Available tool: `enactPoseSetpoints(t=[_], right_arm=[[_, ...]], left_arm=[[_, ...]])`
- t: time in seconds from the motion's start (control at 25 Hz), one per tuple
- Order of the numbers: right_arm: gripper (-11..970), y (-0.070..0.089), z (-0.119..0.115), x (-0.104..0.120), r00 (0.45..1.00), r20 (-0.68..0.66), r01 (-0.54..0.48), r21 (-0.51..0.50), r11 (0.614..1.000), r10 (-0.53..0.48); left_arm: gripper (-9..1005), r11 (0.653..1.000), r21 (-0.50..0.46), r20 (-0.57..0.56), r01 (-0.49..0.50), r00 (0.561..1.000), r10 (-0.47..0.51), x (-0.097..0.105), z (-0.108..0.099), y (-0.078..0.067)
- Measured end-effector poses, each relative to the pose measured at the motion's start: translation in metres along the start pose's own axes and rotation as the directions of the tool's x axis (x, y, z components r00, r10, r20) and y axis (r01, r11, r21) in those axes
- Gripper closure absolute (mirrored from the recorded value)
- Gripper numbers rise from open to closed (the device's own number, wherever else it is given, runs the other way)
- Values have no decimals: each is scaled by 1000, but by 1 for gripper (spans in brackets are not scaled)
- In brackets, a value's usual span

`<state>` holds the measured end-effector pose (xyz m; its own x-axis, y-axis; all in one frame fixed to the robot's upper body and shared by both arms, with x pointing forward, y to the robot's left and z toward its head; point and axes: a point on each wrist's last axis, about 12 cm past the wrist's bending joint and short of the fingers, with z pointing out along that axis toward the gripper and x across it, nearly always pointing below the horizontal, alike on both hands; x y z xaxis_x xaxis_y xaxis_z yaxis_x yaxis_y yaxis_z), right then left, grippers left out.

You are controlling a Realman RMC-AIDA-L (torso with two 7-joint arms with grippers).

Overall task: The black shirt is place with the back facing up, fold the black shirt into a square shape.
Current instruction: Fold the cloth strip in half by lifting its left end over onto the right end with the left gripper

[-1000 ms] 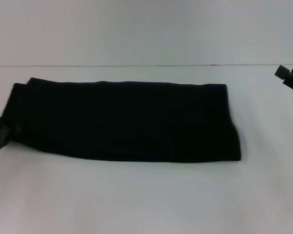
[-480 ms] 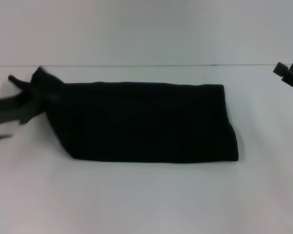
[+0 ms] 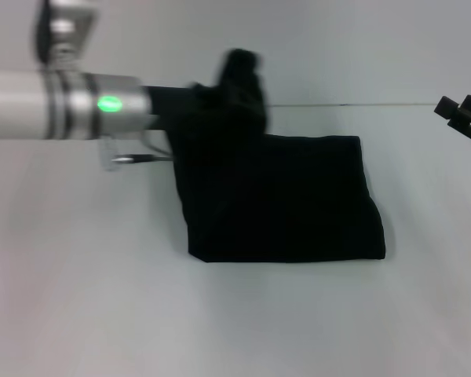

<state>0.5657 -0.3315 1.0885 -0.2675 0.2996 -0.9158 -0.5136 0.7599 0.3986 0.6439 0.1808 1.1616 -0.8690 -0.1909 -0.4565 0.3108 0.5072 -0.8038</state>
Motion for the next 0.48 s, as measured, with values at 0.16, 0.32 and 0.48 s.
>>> enactPoseSetpoints(t=[0.16, 0.32, 0.48], right_arm=[[212, 1, 2, 0, 1000, -2, 2, -4, 1000, -2], [212, 1, 3, 0, 1000, -4, 4, -6, 1000, -4], [211, 0, 1, -1, 1000, -5, 6, -5, 1000, -6]], left_arm=[[933, 996, -21, -115, -82, 990, 79, 18, 54, -18], [928, 968, -100, -239, -231, 950, 202, 39, 90, -21], [902, 942, -73, -286, -328, 911, 295, 41, 90, -26]])
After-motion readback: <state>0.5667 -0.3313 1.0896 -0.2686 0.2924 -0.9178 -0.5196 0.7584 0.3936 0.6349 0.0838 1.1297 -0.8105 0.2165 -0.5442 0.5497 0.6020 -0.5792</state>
